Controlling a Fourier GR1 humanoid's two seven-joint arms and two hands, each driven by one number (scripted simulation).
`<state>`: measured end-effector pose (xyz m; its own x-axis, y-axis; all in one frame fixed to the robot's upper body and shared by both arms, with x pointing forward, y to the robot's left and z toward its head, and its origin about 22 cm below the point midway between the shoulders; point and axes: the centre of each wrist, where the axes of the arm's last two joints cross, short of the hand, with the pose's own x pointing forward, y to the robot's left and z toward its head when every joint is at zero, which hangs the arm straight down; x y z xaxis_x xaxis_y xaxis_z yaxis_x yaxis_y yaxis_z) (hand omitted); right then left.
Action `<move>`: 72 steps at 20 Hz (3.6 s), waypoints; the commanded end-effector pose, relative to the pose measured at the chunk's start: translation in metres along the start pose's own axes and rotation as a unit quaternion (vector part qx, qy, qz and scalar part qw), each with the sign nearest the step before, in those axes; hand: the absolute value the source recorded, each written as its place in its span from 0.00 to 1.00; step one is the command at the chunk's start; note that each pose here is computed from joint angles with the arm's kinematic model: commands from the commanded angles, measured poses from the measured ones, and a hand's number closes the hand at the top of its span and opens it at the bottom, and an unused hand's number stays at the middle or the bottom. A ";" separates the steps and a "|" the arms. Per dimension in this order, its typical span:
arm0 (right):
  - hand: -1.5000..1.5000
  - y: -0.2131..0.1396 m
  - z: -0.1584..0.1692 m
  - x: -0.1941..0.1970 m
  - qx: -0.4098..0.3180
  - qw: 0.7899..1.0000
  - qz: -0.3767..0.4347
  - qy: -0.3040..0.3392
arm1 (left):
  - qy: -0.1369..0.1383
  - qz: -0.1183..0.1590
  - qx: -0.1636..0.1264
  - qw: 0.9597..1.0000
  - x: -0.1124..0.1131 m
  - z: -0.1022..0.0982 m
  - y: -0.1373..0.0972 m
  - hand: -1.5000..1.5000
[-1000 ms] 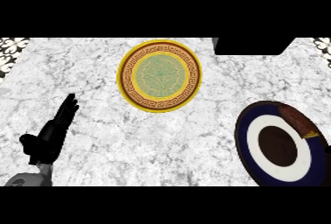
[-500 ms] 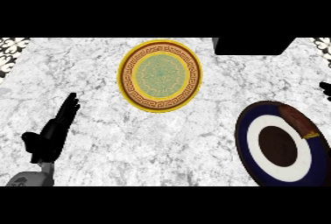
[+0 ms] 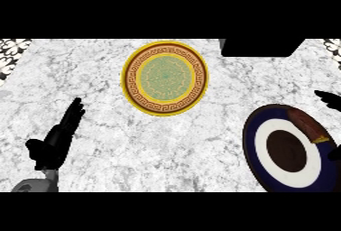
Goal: Pick the sweet potato from the plate and place it in the plate
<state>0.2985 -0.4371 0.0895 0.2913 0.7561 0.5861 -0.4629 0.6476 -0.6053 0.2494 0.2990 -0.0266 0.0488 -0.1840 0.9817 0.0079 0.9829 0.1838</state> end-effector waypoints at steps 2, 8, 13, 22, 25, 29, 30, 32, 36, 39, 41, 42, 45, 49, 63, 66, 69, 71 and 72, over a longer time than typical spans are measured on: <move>0.00 0.014 -0.004 0.003 0.019 1.000 0.007 0.009 | 0.001 -0.003 0.004 1.000 0.008 0.008 0.008 0.50; 0.00 0.025 -0.031 -0.012 0.019 0.999 0.043 0.026 | 0.004 0.003 -0.002 1.000 0.007 0.008 0.001 0.50; 0.00 0.034 -0.051 -0.011 0.012 0.998 0.046 0.041 | -0.002 -0.003 0.011 1.000 0.005 -0.009 0.019 0.50; 1.00 0.047 -0.070 -0.012 0.051 0.998 0.042 -0.011 | -0.001 -0.007 -0.004 1.000 0.004 -0.002 0.006 0.50; 1.00 0.060 -0.065 -0.019 0.045 0.998 0.031 -0.032 | 0.006 -0.002 0.006 1.000 0.005 0.005 -0.013 0.50; 1.00 0.110 -0.071 0.002 -0.064 0.997 0.041 0.028 | 0.008 0.003 0.021 1.000 0.008 -0.002 -0.001 0.50; 1.00 0.106 -0.066 -0.003 -0.099 0.992 0.047 0.060 | 0.012 -0.009 0.017 1.000 0.013 0.001 0.013 0.50; 1.00 0.131 -0.072 0.011 -0.154 0.982 0.064 0.090 | 0.015 -0.003 0.030 0.999 0.003 0.003 0.015 0.50; 1.00 0.145 -0.057 0.056 -0.250 0.961 0.101 0.058 | 0.018 -0.005 0.038 0.999 0.003 0.004 0.018 0.50; 1.00 0.162 -0.030 0.056 -0.306 0.945 0.111 0.040 | 0.008 -0.003 0.030 1.000 0.011 0.002 0.018 0.50; 1.00 0.173 -0.017 0.096 -0.323 0.942 0.091 0.023 | 0.018 0.003 0.022 1.000 -0.005 0.010 0.010 0.50; 1.00 0.177 -0.004 0.106 -0.322 0.942 0.092 0.011 | 0.009 0.002 0.019 1.000 -0.001 0.012 0.009 0.50; 1.00 0.175 0.035 0.138 -0.351 0.930 0.110 -0.008 | 0.010 -0.003 0.024 1.000 0.007 -0.003 0.015 0.50; 1.00 0.182 0.068 0.167 -0.400 0.909 0.117 -0.023 | 0.001 0.001 0.010 1.000 0.003 0.002 0.007 0.50; 1.00 0.165 0.064 0.270 -0.456 0.877 0.101 -0.111 | -0.006 -0.001 -0.002 1.000 0.003 -0.006 0.001 0.50; 1.00 0.157 0.061 0.288 -0.442 0.883 0.103 -0.117 | 0.003 0.005 -0.011 1.000 0.018 0.001 0.004 0.50; 1.00 0.173 0.017 0.316 -0.420 0.893 0.110 -0.117 | -0.009 0.001 -0.002 1.000 0.012 -0.009 0.003 0.50; 1.00 0.178 0.024 0.326 -0.405 0.900 0.095 -0.128 | -0.008 0.001 0.008 1.000 0.007 -0.013 -0.001 0.50; 1.00 0.169 -0.007 0.328 -0.404 0.901 0.103 -0.119 | -0.002 0.003 0.000 1.000 -0.001 -0.007 -0.005 0.50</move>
<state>0.2885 -0.0960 0.1831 0.0443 0.8892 0.4553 0.3420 0.4148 -0.8432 0.2545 0.3002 -0.0238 0.0435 -0.1838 0.9820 0.0057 0.9830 0.1837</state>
